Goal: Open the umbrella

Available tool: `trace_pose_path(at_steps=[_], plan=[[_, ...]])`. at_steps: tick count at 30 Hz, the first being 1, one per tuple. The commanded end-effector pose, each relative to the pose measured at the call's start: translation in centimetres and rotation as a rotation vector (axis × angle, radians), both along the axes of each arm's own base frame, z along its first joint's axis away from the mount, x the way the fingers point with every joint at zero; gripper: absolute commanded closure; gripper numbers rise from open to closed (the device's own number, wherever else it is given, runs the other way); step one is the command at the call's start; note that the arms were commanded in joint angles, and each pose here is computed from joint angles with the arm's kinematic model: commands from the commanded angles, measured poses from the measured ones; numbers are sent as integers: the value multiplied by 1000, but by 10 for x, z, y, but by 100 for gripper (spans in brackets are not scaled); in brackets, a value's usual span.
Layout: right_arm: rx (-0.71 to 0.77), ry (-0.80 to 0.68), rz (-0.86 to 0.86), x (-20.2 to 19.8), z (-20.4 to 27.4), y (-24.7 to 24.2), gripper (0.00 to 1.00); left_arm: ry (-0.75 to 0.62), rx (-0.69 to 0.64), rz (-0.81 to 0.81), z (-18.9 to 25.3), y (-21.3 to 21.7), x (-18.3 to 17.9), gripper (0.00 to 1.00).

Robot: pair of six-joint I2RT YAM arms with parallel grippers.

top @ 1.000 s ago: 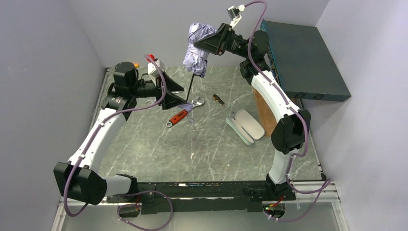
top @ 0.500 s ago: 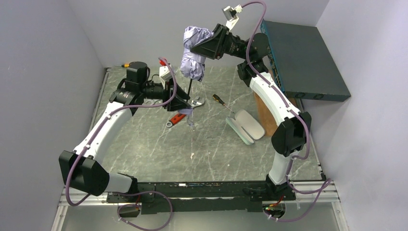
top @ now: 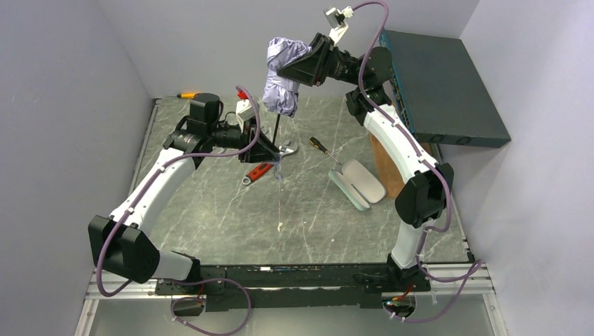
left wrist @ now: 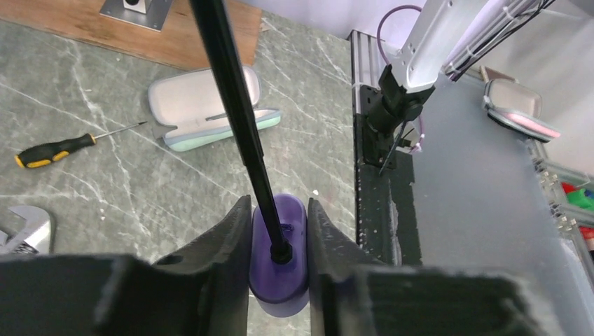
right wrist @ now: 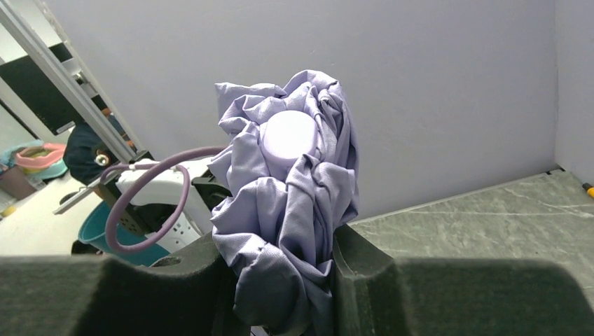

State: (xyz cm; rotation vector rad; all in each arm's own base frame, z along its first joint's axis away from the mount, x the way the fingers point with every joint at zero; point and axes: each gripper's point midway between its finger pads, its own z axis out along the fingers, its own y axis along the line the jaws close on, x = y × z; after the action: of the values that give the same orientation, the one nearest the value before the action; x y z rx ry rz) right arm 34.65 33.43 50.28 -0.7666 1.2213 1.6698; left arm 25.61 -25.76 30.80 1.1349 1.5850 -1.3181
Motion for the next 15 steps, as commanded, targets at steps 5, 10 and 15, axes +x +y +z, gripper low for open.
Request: trace_pose_path(at_steps=[5, 10, 15], plan=[[95, -223, -64, -18, 67, -19, 100, 9, 36, -22, -21, 1, -5, 100], [171, -339, -174, 8, 119, -47, 100, 103, 168, -81, -107, 15, -37, 100], [250, -448, -309, 7, 159, -81, 100, 222, 311, -126, -189, 36, -66, 100]])
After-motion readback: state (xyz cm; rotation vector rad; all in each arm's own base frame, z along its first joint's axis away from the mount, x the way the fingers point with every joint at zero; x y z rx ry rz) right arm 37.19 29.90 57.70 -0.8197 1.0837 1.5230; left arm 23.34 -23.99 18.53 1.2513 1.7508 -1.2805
